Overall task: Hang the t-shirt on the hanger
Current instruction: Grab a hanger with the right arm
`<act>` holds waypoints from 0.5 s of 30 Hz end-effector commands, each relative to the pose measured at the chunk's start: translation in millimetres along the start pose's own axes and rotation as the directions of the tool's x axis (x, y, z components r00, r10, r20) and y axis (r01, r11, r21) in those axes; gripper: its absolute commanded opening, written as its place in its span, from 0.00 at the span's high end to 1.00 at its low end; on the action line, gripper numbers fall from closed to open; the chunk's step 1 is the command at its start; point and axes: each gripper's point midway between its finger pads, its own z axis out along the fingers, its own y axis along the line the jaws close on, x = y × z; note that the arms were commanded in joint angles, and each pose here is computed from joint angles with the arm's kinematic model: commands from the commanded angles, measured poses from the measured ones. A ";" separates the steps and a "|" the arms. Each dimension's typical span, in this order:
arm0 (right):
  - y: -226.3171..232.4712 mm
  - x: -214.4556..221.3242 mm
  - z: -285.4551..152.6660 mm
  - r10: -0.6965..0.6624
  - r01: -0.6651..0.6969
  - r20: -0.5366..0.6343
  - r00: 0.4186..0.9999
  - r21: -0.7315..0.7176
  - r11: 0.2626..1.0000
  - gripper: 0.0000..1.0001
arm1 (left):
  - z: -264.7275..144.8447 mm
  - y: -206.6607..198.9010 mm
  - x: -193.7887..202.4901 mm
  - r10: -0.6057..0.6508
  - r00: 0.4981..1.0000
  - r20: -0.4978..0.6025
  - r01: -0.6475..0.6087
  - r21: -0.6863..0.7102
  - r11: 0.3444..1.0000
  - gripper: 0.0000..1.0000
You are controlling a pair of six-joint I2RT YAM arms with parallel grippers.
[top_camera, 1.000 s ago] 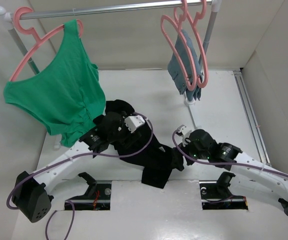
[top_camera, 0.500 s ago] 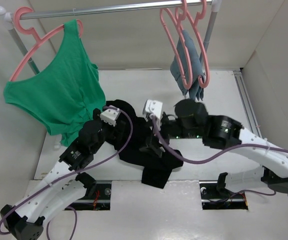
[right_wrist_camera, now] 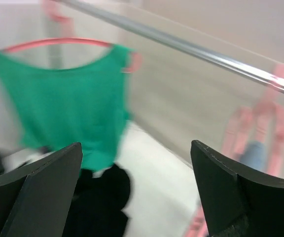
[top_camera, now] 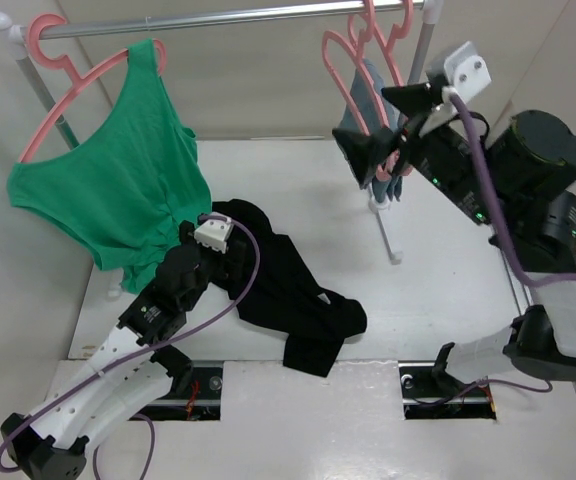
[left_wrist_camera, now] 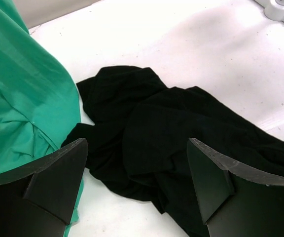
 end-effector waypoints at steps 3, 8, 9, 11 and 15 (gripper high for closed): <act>-72.5 46.5 36.7 -0.026 0.073 -0.146 0.989 0.323 0.944 0.08 | 0.2 -4.1 -10.8 -0.011 0.999 0.051 0.010 0.026 1.000 0.21; -118.0 69.4 58.9 0.004 0.049 -0.150 0.989 0.354 0.934 0.21 | -3.6 -3.0 -12.8 -0.009 0.997 0.070 0.007 0.035 0.999 0.21; -120.8 77.0 64.7 0.012 0.045 -0.160 0.987 0.345 0.938 0.24 | -4.6 -2.9 -8.3 -0.007 0.998 0.062 0.005 0.035 0.999 0.21; -123.6 84.1 70.3 0.020 0.036 -0.167 0.986 0.324 0.945 0.29 | -4.3 -0.4 -8.0 -0.009 0.998 0.061 0.007 0.026 1.000 0.21; -128.2 103.9 79.2 0.034 0.028 -0.200 0.979 0.297 0.955 0.42 | -5.8 -1.1 -10.1 -0.002 0.998 0.070 0.000 0.034 0.999 0.21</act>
